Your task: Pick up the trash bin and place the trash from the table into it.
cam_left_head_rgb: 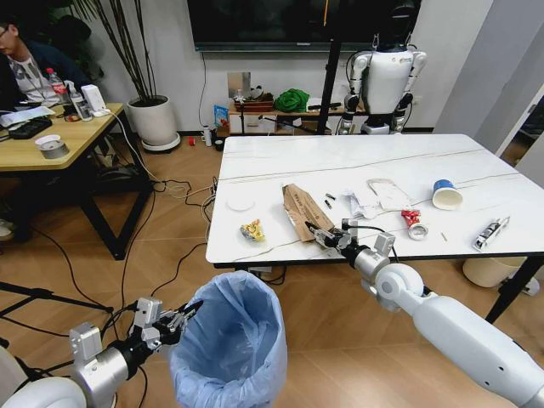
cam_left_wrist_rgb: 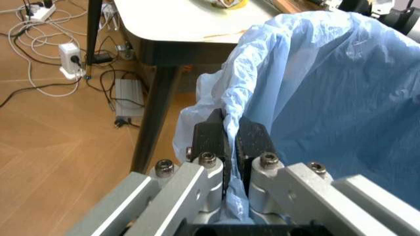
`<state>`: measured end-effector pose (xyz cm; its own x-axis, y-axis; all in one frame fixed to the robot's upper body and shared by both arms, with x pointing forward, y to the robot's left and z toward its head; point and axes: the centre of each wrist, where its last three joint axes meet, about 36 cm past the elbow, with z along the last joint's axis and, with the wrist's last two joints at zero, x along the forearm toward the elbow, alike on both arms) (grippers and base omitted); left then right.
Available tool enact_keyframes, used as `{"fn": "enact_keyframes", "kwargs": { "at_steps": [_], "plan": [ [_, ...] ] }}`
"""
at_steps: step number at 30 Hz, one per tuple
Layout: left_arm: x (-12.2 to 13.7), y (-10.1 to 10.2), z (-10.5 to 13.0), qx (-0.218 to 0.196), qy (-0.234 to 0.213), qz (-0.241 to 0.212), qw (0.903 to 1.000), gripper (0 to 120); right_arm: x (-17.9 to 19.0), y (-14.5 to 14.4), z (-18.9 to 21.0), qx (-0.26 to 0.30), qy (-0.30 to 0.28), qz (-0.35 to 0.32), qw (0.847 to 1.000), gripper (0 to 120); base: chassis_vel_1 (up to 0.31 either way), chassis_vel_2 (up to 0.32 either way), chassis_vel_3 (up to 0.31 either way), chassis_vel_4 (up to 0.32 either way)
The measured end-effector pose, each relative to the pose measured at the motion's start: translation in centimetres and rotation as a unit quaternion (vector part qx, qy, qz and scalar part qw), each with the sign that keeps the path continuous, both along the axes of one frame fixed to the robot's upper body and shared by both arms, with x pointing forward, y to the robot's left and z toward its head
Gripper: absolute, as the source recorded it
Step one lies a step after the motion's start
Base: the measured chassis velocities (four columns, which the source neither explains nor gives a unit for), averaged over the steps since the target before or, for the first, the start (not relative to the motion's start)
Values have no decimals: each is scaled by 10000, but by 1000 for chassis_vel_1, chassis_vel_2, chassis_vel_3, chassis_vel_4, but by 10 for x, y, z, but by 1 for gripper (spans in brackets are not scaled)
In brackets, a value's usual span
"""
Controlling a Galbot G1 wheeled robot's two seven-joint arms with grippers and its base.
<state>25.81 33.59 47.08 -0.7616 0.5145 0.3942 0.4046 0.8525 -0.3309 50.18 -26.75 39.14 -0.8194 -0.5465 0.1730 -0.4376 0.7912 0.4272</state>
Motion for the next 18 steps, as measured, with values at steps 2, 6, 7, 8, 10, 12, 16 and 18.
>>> {"fn": "enact_keyframes", "kwargs": {
  "at_steps": [2,6,7,8,10,12,16,18],
  "plan": [
    [0,0,0,-2,2,2,10000,0,0,0,0,1,-6,3,10000,27,0,0,0,0],
    [0,0,0,-16,3,8,10000,0,2,1,3,2,-38,25,10000,11,0,0,0,0],
    [0,0,0,-16,3,8,10000,0,2,1,3,2,-38,25,10000,11,0,0,0,0],
    [0,0,0,-19,5,10,10000,0,2,1,3,2,-43,31,10000,8,0,0,0,0],
    [0,0,0,-27,9,13,10000,0,2,1,4,1,-52,40,10000,3,0,0,0,0],
    [0,-1,0,-36,14,14,10000,0,2,1,5,0,-64,53,10000,3,0,0,0,0],
    [0,-2,-1,-45,24,17,10000,0,2,0,7,2,-87,68,9999,3,0,0,0,0],
    [0,-2,-1,-55,42,28,10000,0,3,-3,13,13,-143,52,9999,3,0,0,0,0]
  ]
}}
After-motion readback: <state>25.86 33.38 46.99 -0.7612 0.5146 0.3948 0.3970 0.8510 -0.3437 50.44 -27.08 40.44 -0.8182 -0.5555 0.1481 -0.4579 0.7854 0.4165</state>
